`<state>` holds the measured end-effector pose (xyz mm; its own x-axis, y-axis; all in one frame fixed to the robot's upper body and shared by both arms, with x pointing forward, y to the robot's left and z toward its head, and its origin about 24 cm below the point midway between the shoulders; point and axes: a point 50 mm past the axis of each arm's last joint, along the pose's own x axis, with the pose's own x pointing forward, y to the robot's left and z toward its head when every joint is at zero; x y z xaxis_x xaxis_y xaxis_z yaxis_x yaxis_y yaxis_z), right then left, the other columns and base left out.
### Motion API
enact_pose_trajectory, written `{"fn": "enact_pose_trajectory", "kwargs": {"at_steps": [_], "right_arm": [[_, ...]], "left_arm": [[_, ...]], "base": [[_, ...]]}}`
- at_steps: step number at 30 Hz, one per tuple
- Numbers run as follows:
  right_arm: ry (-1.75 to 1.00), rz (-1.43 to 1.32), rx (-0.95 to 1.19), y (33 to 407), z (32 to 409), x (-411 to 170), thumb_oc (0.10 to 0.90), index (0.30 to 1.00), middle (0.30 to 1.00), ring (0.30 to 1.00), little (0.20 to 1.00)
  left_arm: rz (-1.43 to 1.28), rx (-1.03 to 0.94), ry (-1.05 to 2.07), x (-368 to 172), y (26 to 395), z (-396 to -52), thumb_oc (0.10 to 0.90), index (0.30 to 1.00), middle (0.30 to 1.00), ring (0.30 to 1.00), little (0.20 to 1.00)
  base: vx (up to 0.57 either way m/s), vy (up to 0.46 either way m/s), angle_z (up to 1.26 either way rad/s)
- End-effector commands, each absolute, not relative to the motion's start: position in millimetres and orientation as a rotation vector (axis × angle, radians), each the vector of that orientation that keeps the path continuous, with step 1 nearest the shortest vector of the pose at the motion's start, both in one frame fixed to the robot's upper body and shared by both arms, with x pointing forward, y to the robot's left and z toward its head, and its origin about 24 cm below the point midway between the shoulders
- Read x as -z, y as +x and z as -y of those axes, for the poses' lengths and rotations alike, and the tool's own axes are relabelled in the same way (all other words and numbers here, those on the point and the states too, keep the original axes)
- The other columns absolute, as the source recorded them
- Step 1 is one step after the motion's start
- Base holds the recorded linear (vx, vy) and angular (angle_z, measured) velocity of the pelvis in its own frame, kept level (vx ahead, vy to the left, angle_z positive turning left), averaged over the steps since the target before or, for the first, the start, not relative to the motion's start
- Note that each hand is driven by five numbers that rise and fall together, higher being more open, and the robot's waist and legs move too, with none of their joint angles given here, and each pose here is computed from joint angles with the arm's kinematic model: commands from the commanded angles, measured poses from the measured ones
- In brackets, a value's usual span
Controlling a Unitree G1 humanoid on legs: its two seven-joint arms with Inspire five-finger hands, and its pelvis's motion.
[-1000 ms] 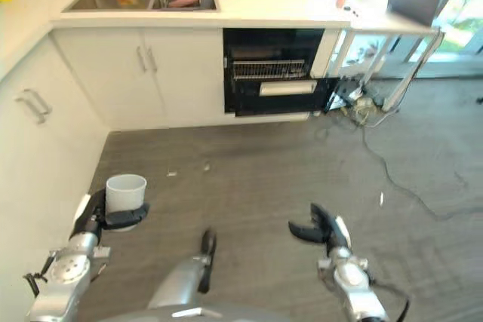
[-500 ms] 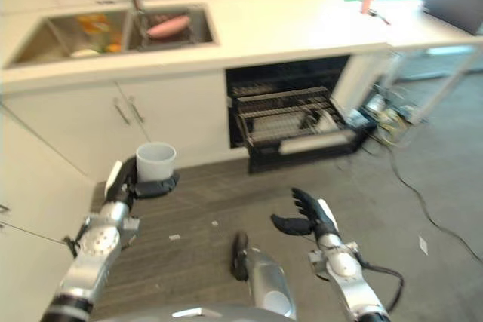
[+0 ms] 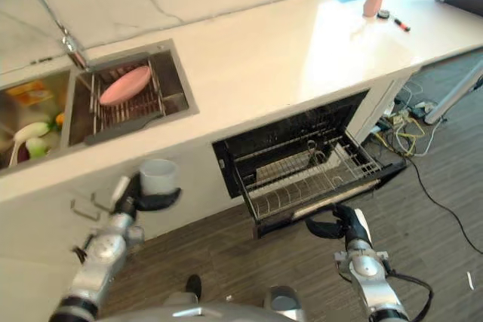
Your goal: Place the dishes in the dishwasher.
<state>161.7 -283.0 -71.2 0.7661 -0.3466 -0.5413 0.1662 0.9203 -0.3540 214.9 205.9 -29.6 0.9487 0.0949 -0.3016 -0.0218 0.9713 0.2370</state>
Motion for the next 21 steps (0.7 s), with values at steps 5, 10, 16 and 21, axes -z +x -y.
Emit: {"fn": "enact_pose_trajectory", "kwargs": {"at_steps": [5, 10, 16, 21], "right_arm": [[-0.307, -0.324, 0.291, 210.1, 280.2, 20.2, 0.8, 0.9, 0.9, 0.9, 0.9], [-0.291, -0.298, 0.271, 218.5, 269.9, 18.0, 0.8, 0.9, 0.9, 0.9, 0.9], [-0.292, -0.288, 0.242, 219.2, 263.3, 16.7, 0.8, 0.9, 0.9, 0.9, 0.9], [-0.294, -0.235, 0.195, 229.1, 251.3, 8.7, 0.8, 0.9, 0.9, 0.9, 0.9]], "left_arm": [[0.107, -0.158, 0.3, -60.7, 259.0, -232.9, 0.4, 0.3, 0.3, 0.3, 0.3], [0.111, -0.161, 0.325, -64.2, 258.7, -236.9, 0.4, 0.3, 0.3, 0.3, 0.3], [0.1, -0.157, 0.329, -61.8, 254.8, -238.6, 0.4, 0.3, 0.3, 0.3, 0.3], [0.128, -0.183, 0.354, -70.9, 257.4, -244.2, 0.4, 0.3, 0.3, 0.3, 0.3]], "base": [[0.0, 0.363, -0.02], [-0.04, 0.281, -0.45], [-0.01, 0.107, -0.45], [-0.19, 0.058, -0.63]]}}
